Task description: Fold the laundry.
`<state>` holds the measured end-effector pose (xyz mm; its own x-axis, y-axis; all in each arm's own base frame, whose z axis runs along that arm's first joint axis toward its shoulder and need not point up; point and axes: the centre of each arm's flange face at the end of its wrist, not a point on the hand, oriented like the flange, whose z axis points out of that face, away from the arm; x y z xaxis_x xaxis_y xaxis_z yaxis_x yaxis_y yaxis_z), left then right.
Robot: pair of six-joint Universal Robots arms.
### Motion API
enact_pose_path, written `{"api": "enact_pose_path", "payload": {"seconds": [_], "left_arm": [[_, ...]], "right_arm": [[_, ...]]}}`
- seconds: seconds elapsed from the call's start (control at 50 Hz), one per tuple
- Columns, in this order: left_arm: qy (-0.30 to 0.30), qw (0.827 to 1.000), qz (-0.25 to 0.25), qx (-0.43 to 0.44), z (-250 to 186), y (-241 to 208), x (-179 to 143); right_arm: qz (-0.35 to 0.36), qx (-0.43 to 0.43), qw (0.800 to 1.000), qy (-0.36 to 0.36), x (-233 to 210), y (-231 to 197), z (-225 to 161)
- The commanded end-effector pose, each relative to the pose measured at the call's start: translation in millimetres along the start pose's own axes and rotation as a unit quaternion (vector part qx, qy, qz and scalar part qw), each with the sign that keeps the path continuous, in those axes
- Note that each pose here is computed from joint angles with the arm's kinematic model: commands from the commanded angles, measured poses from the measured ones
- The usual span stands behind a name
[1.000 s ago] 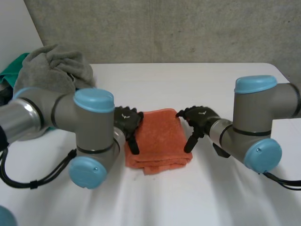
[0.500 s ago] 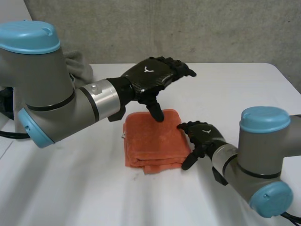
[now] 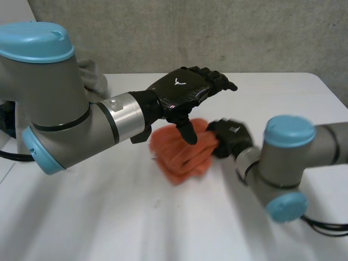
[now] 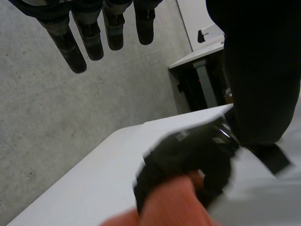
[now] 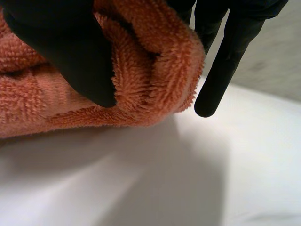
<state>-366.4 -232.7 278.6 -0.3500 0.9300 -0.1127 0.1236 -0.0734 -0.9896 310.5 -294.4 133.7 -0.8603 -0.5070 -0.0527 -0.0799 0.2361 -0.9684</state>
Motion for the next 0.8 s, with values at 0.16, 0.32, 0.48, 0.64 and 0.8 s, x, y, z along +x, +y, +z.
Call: {"api": "enact_pose_path", "payload": {"seconds": [0.16,0.32,0.48,0.64,0.8], "left_arm": [[0.006,1.0,0.017,0.023,-4,-20,9],[0.017,0.999,0.021,0.029,-2,-24,18],[0.009,0.999,0.02,0.024,0,-21,18],[0.007,0.999,0.022,0.028,1,-23,16],[0.006,0.999,0.022,0.029,1,-23,16]], "right_arm": [[-0.036,0.057,0.975,0.213,214,-41,75],[-0.031,0.062,0.961,0.267,290,-38,96],[-0.034,0.075,0.947,0.311,341,-39,86],[-0.056,0.055,0.933,0.352,361,-33,76],[-0.114,0.025,0.913,0.392,361,-45,63]]}}
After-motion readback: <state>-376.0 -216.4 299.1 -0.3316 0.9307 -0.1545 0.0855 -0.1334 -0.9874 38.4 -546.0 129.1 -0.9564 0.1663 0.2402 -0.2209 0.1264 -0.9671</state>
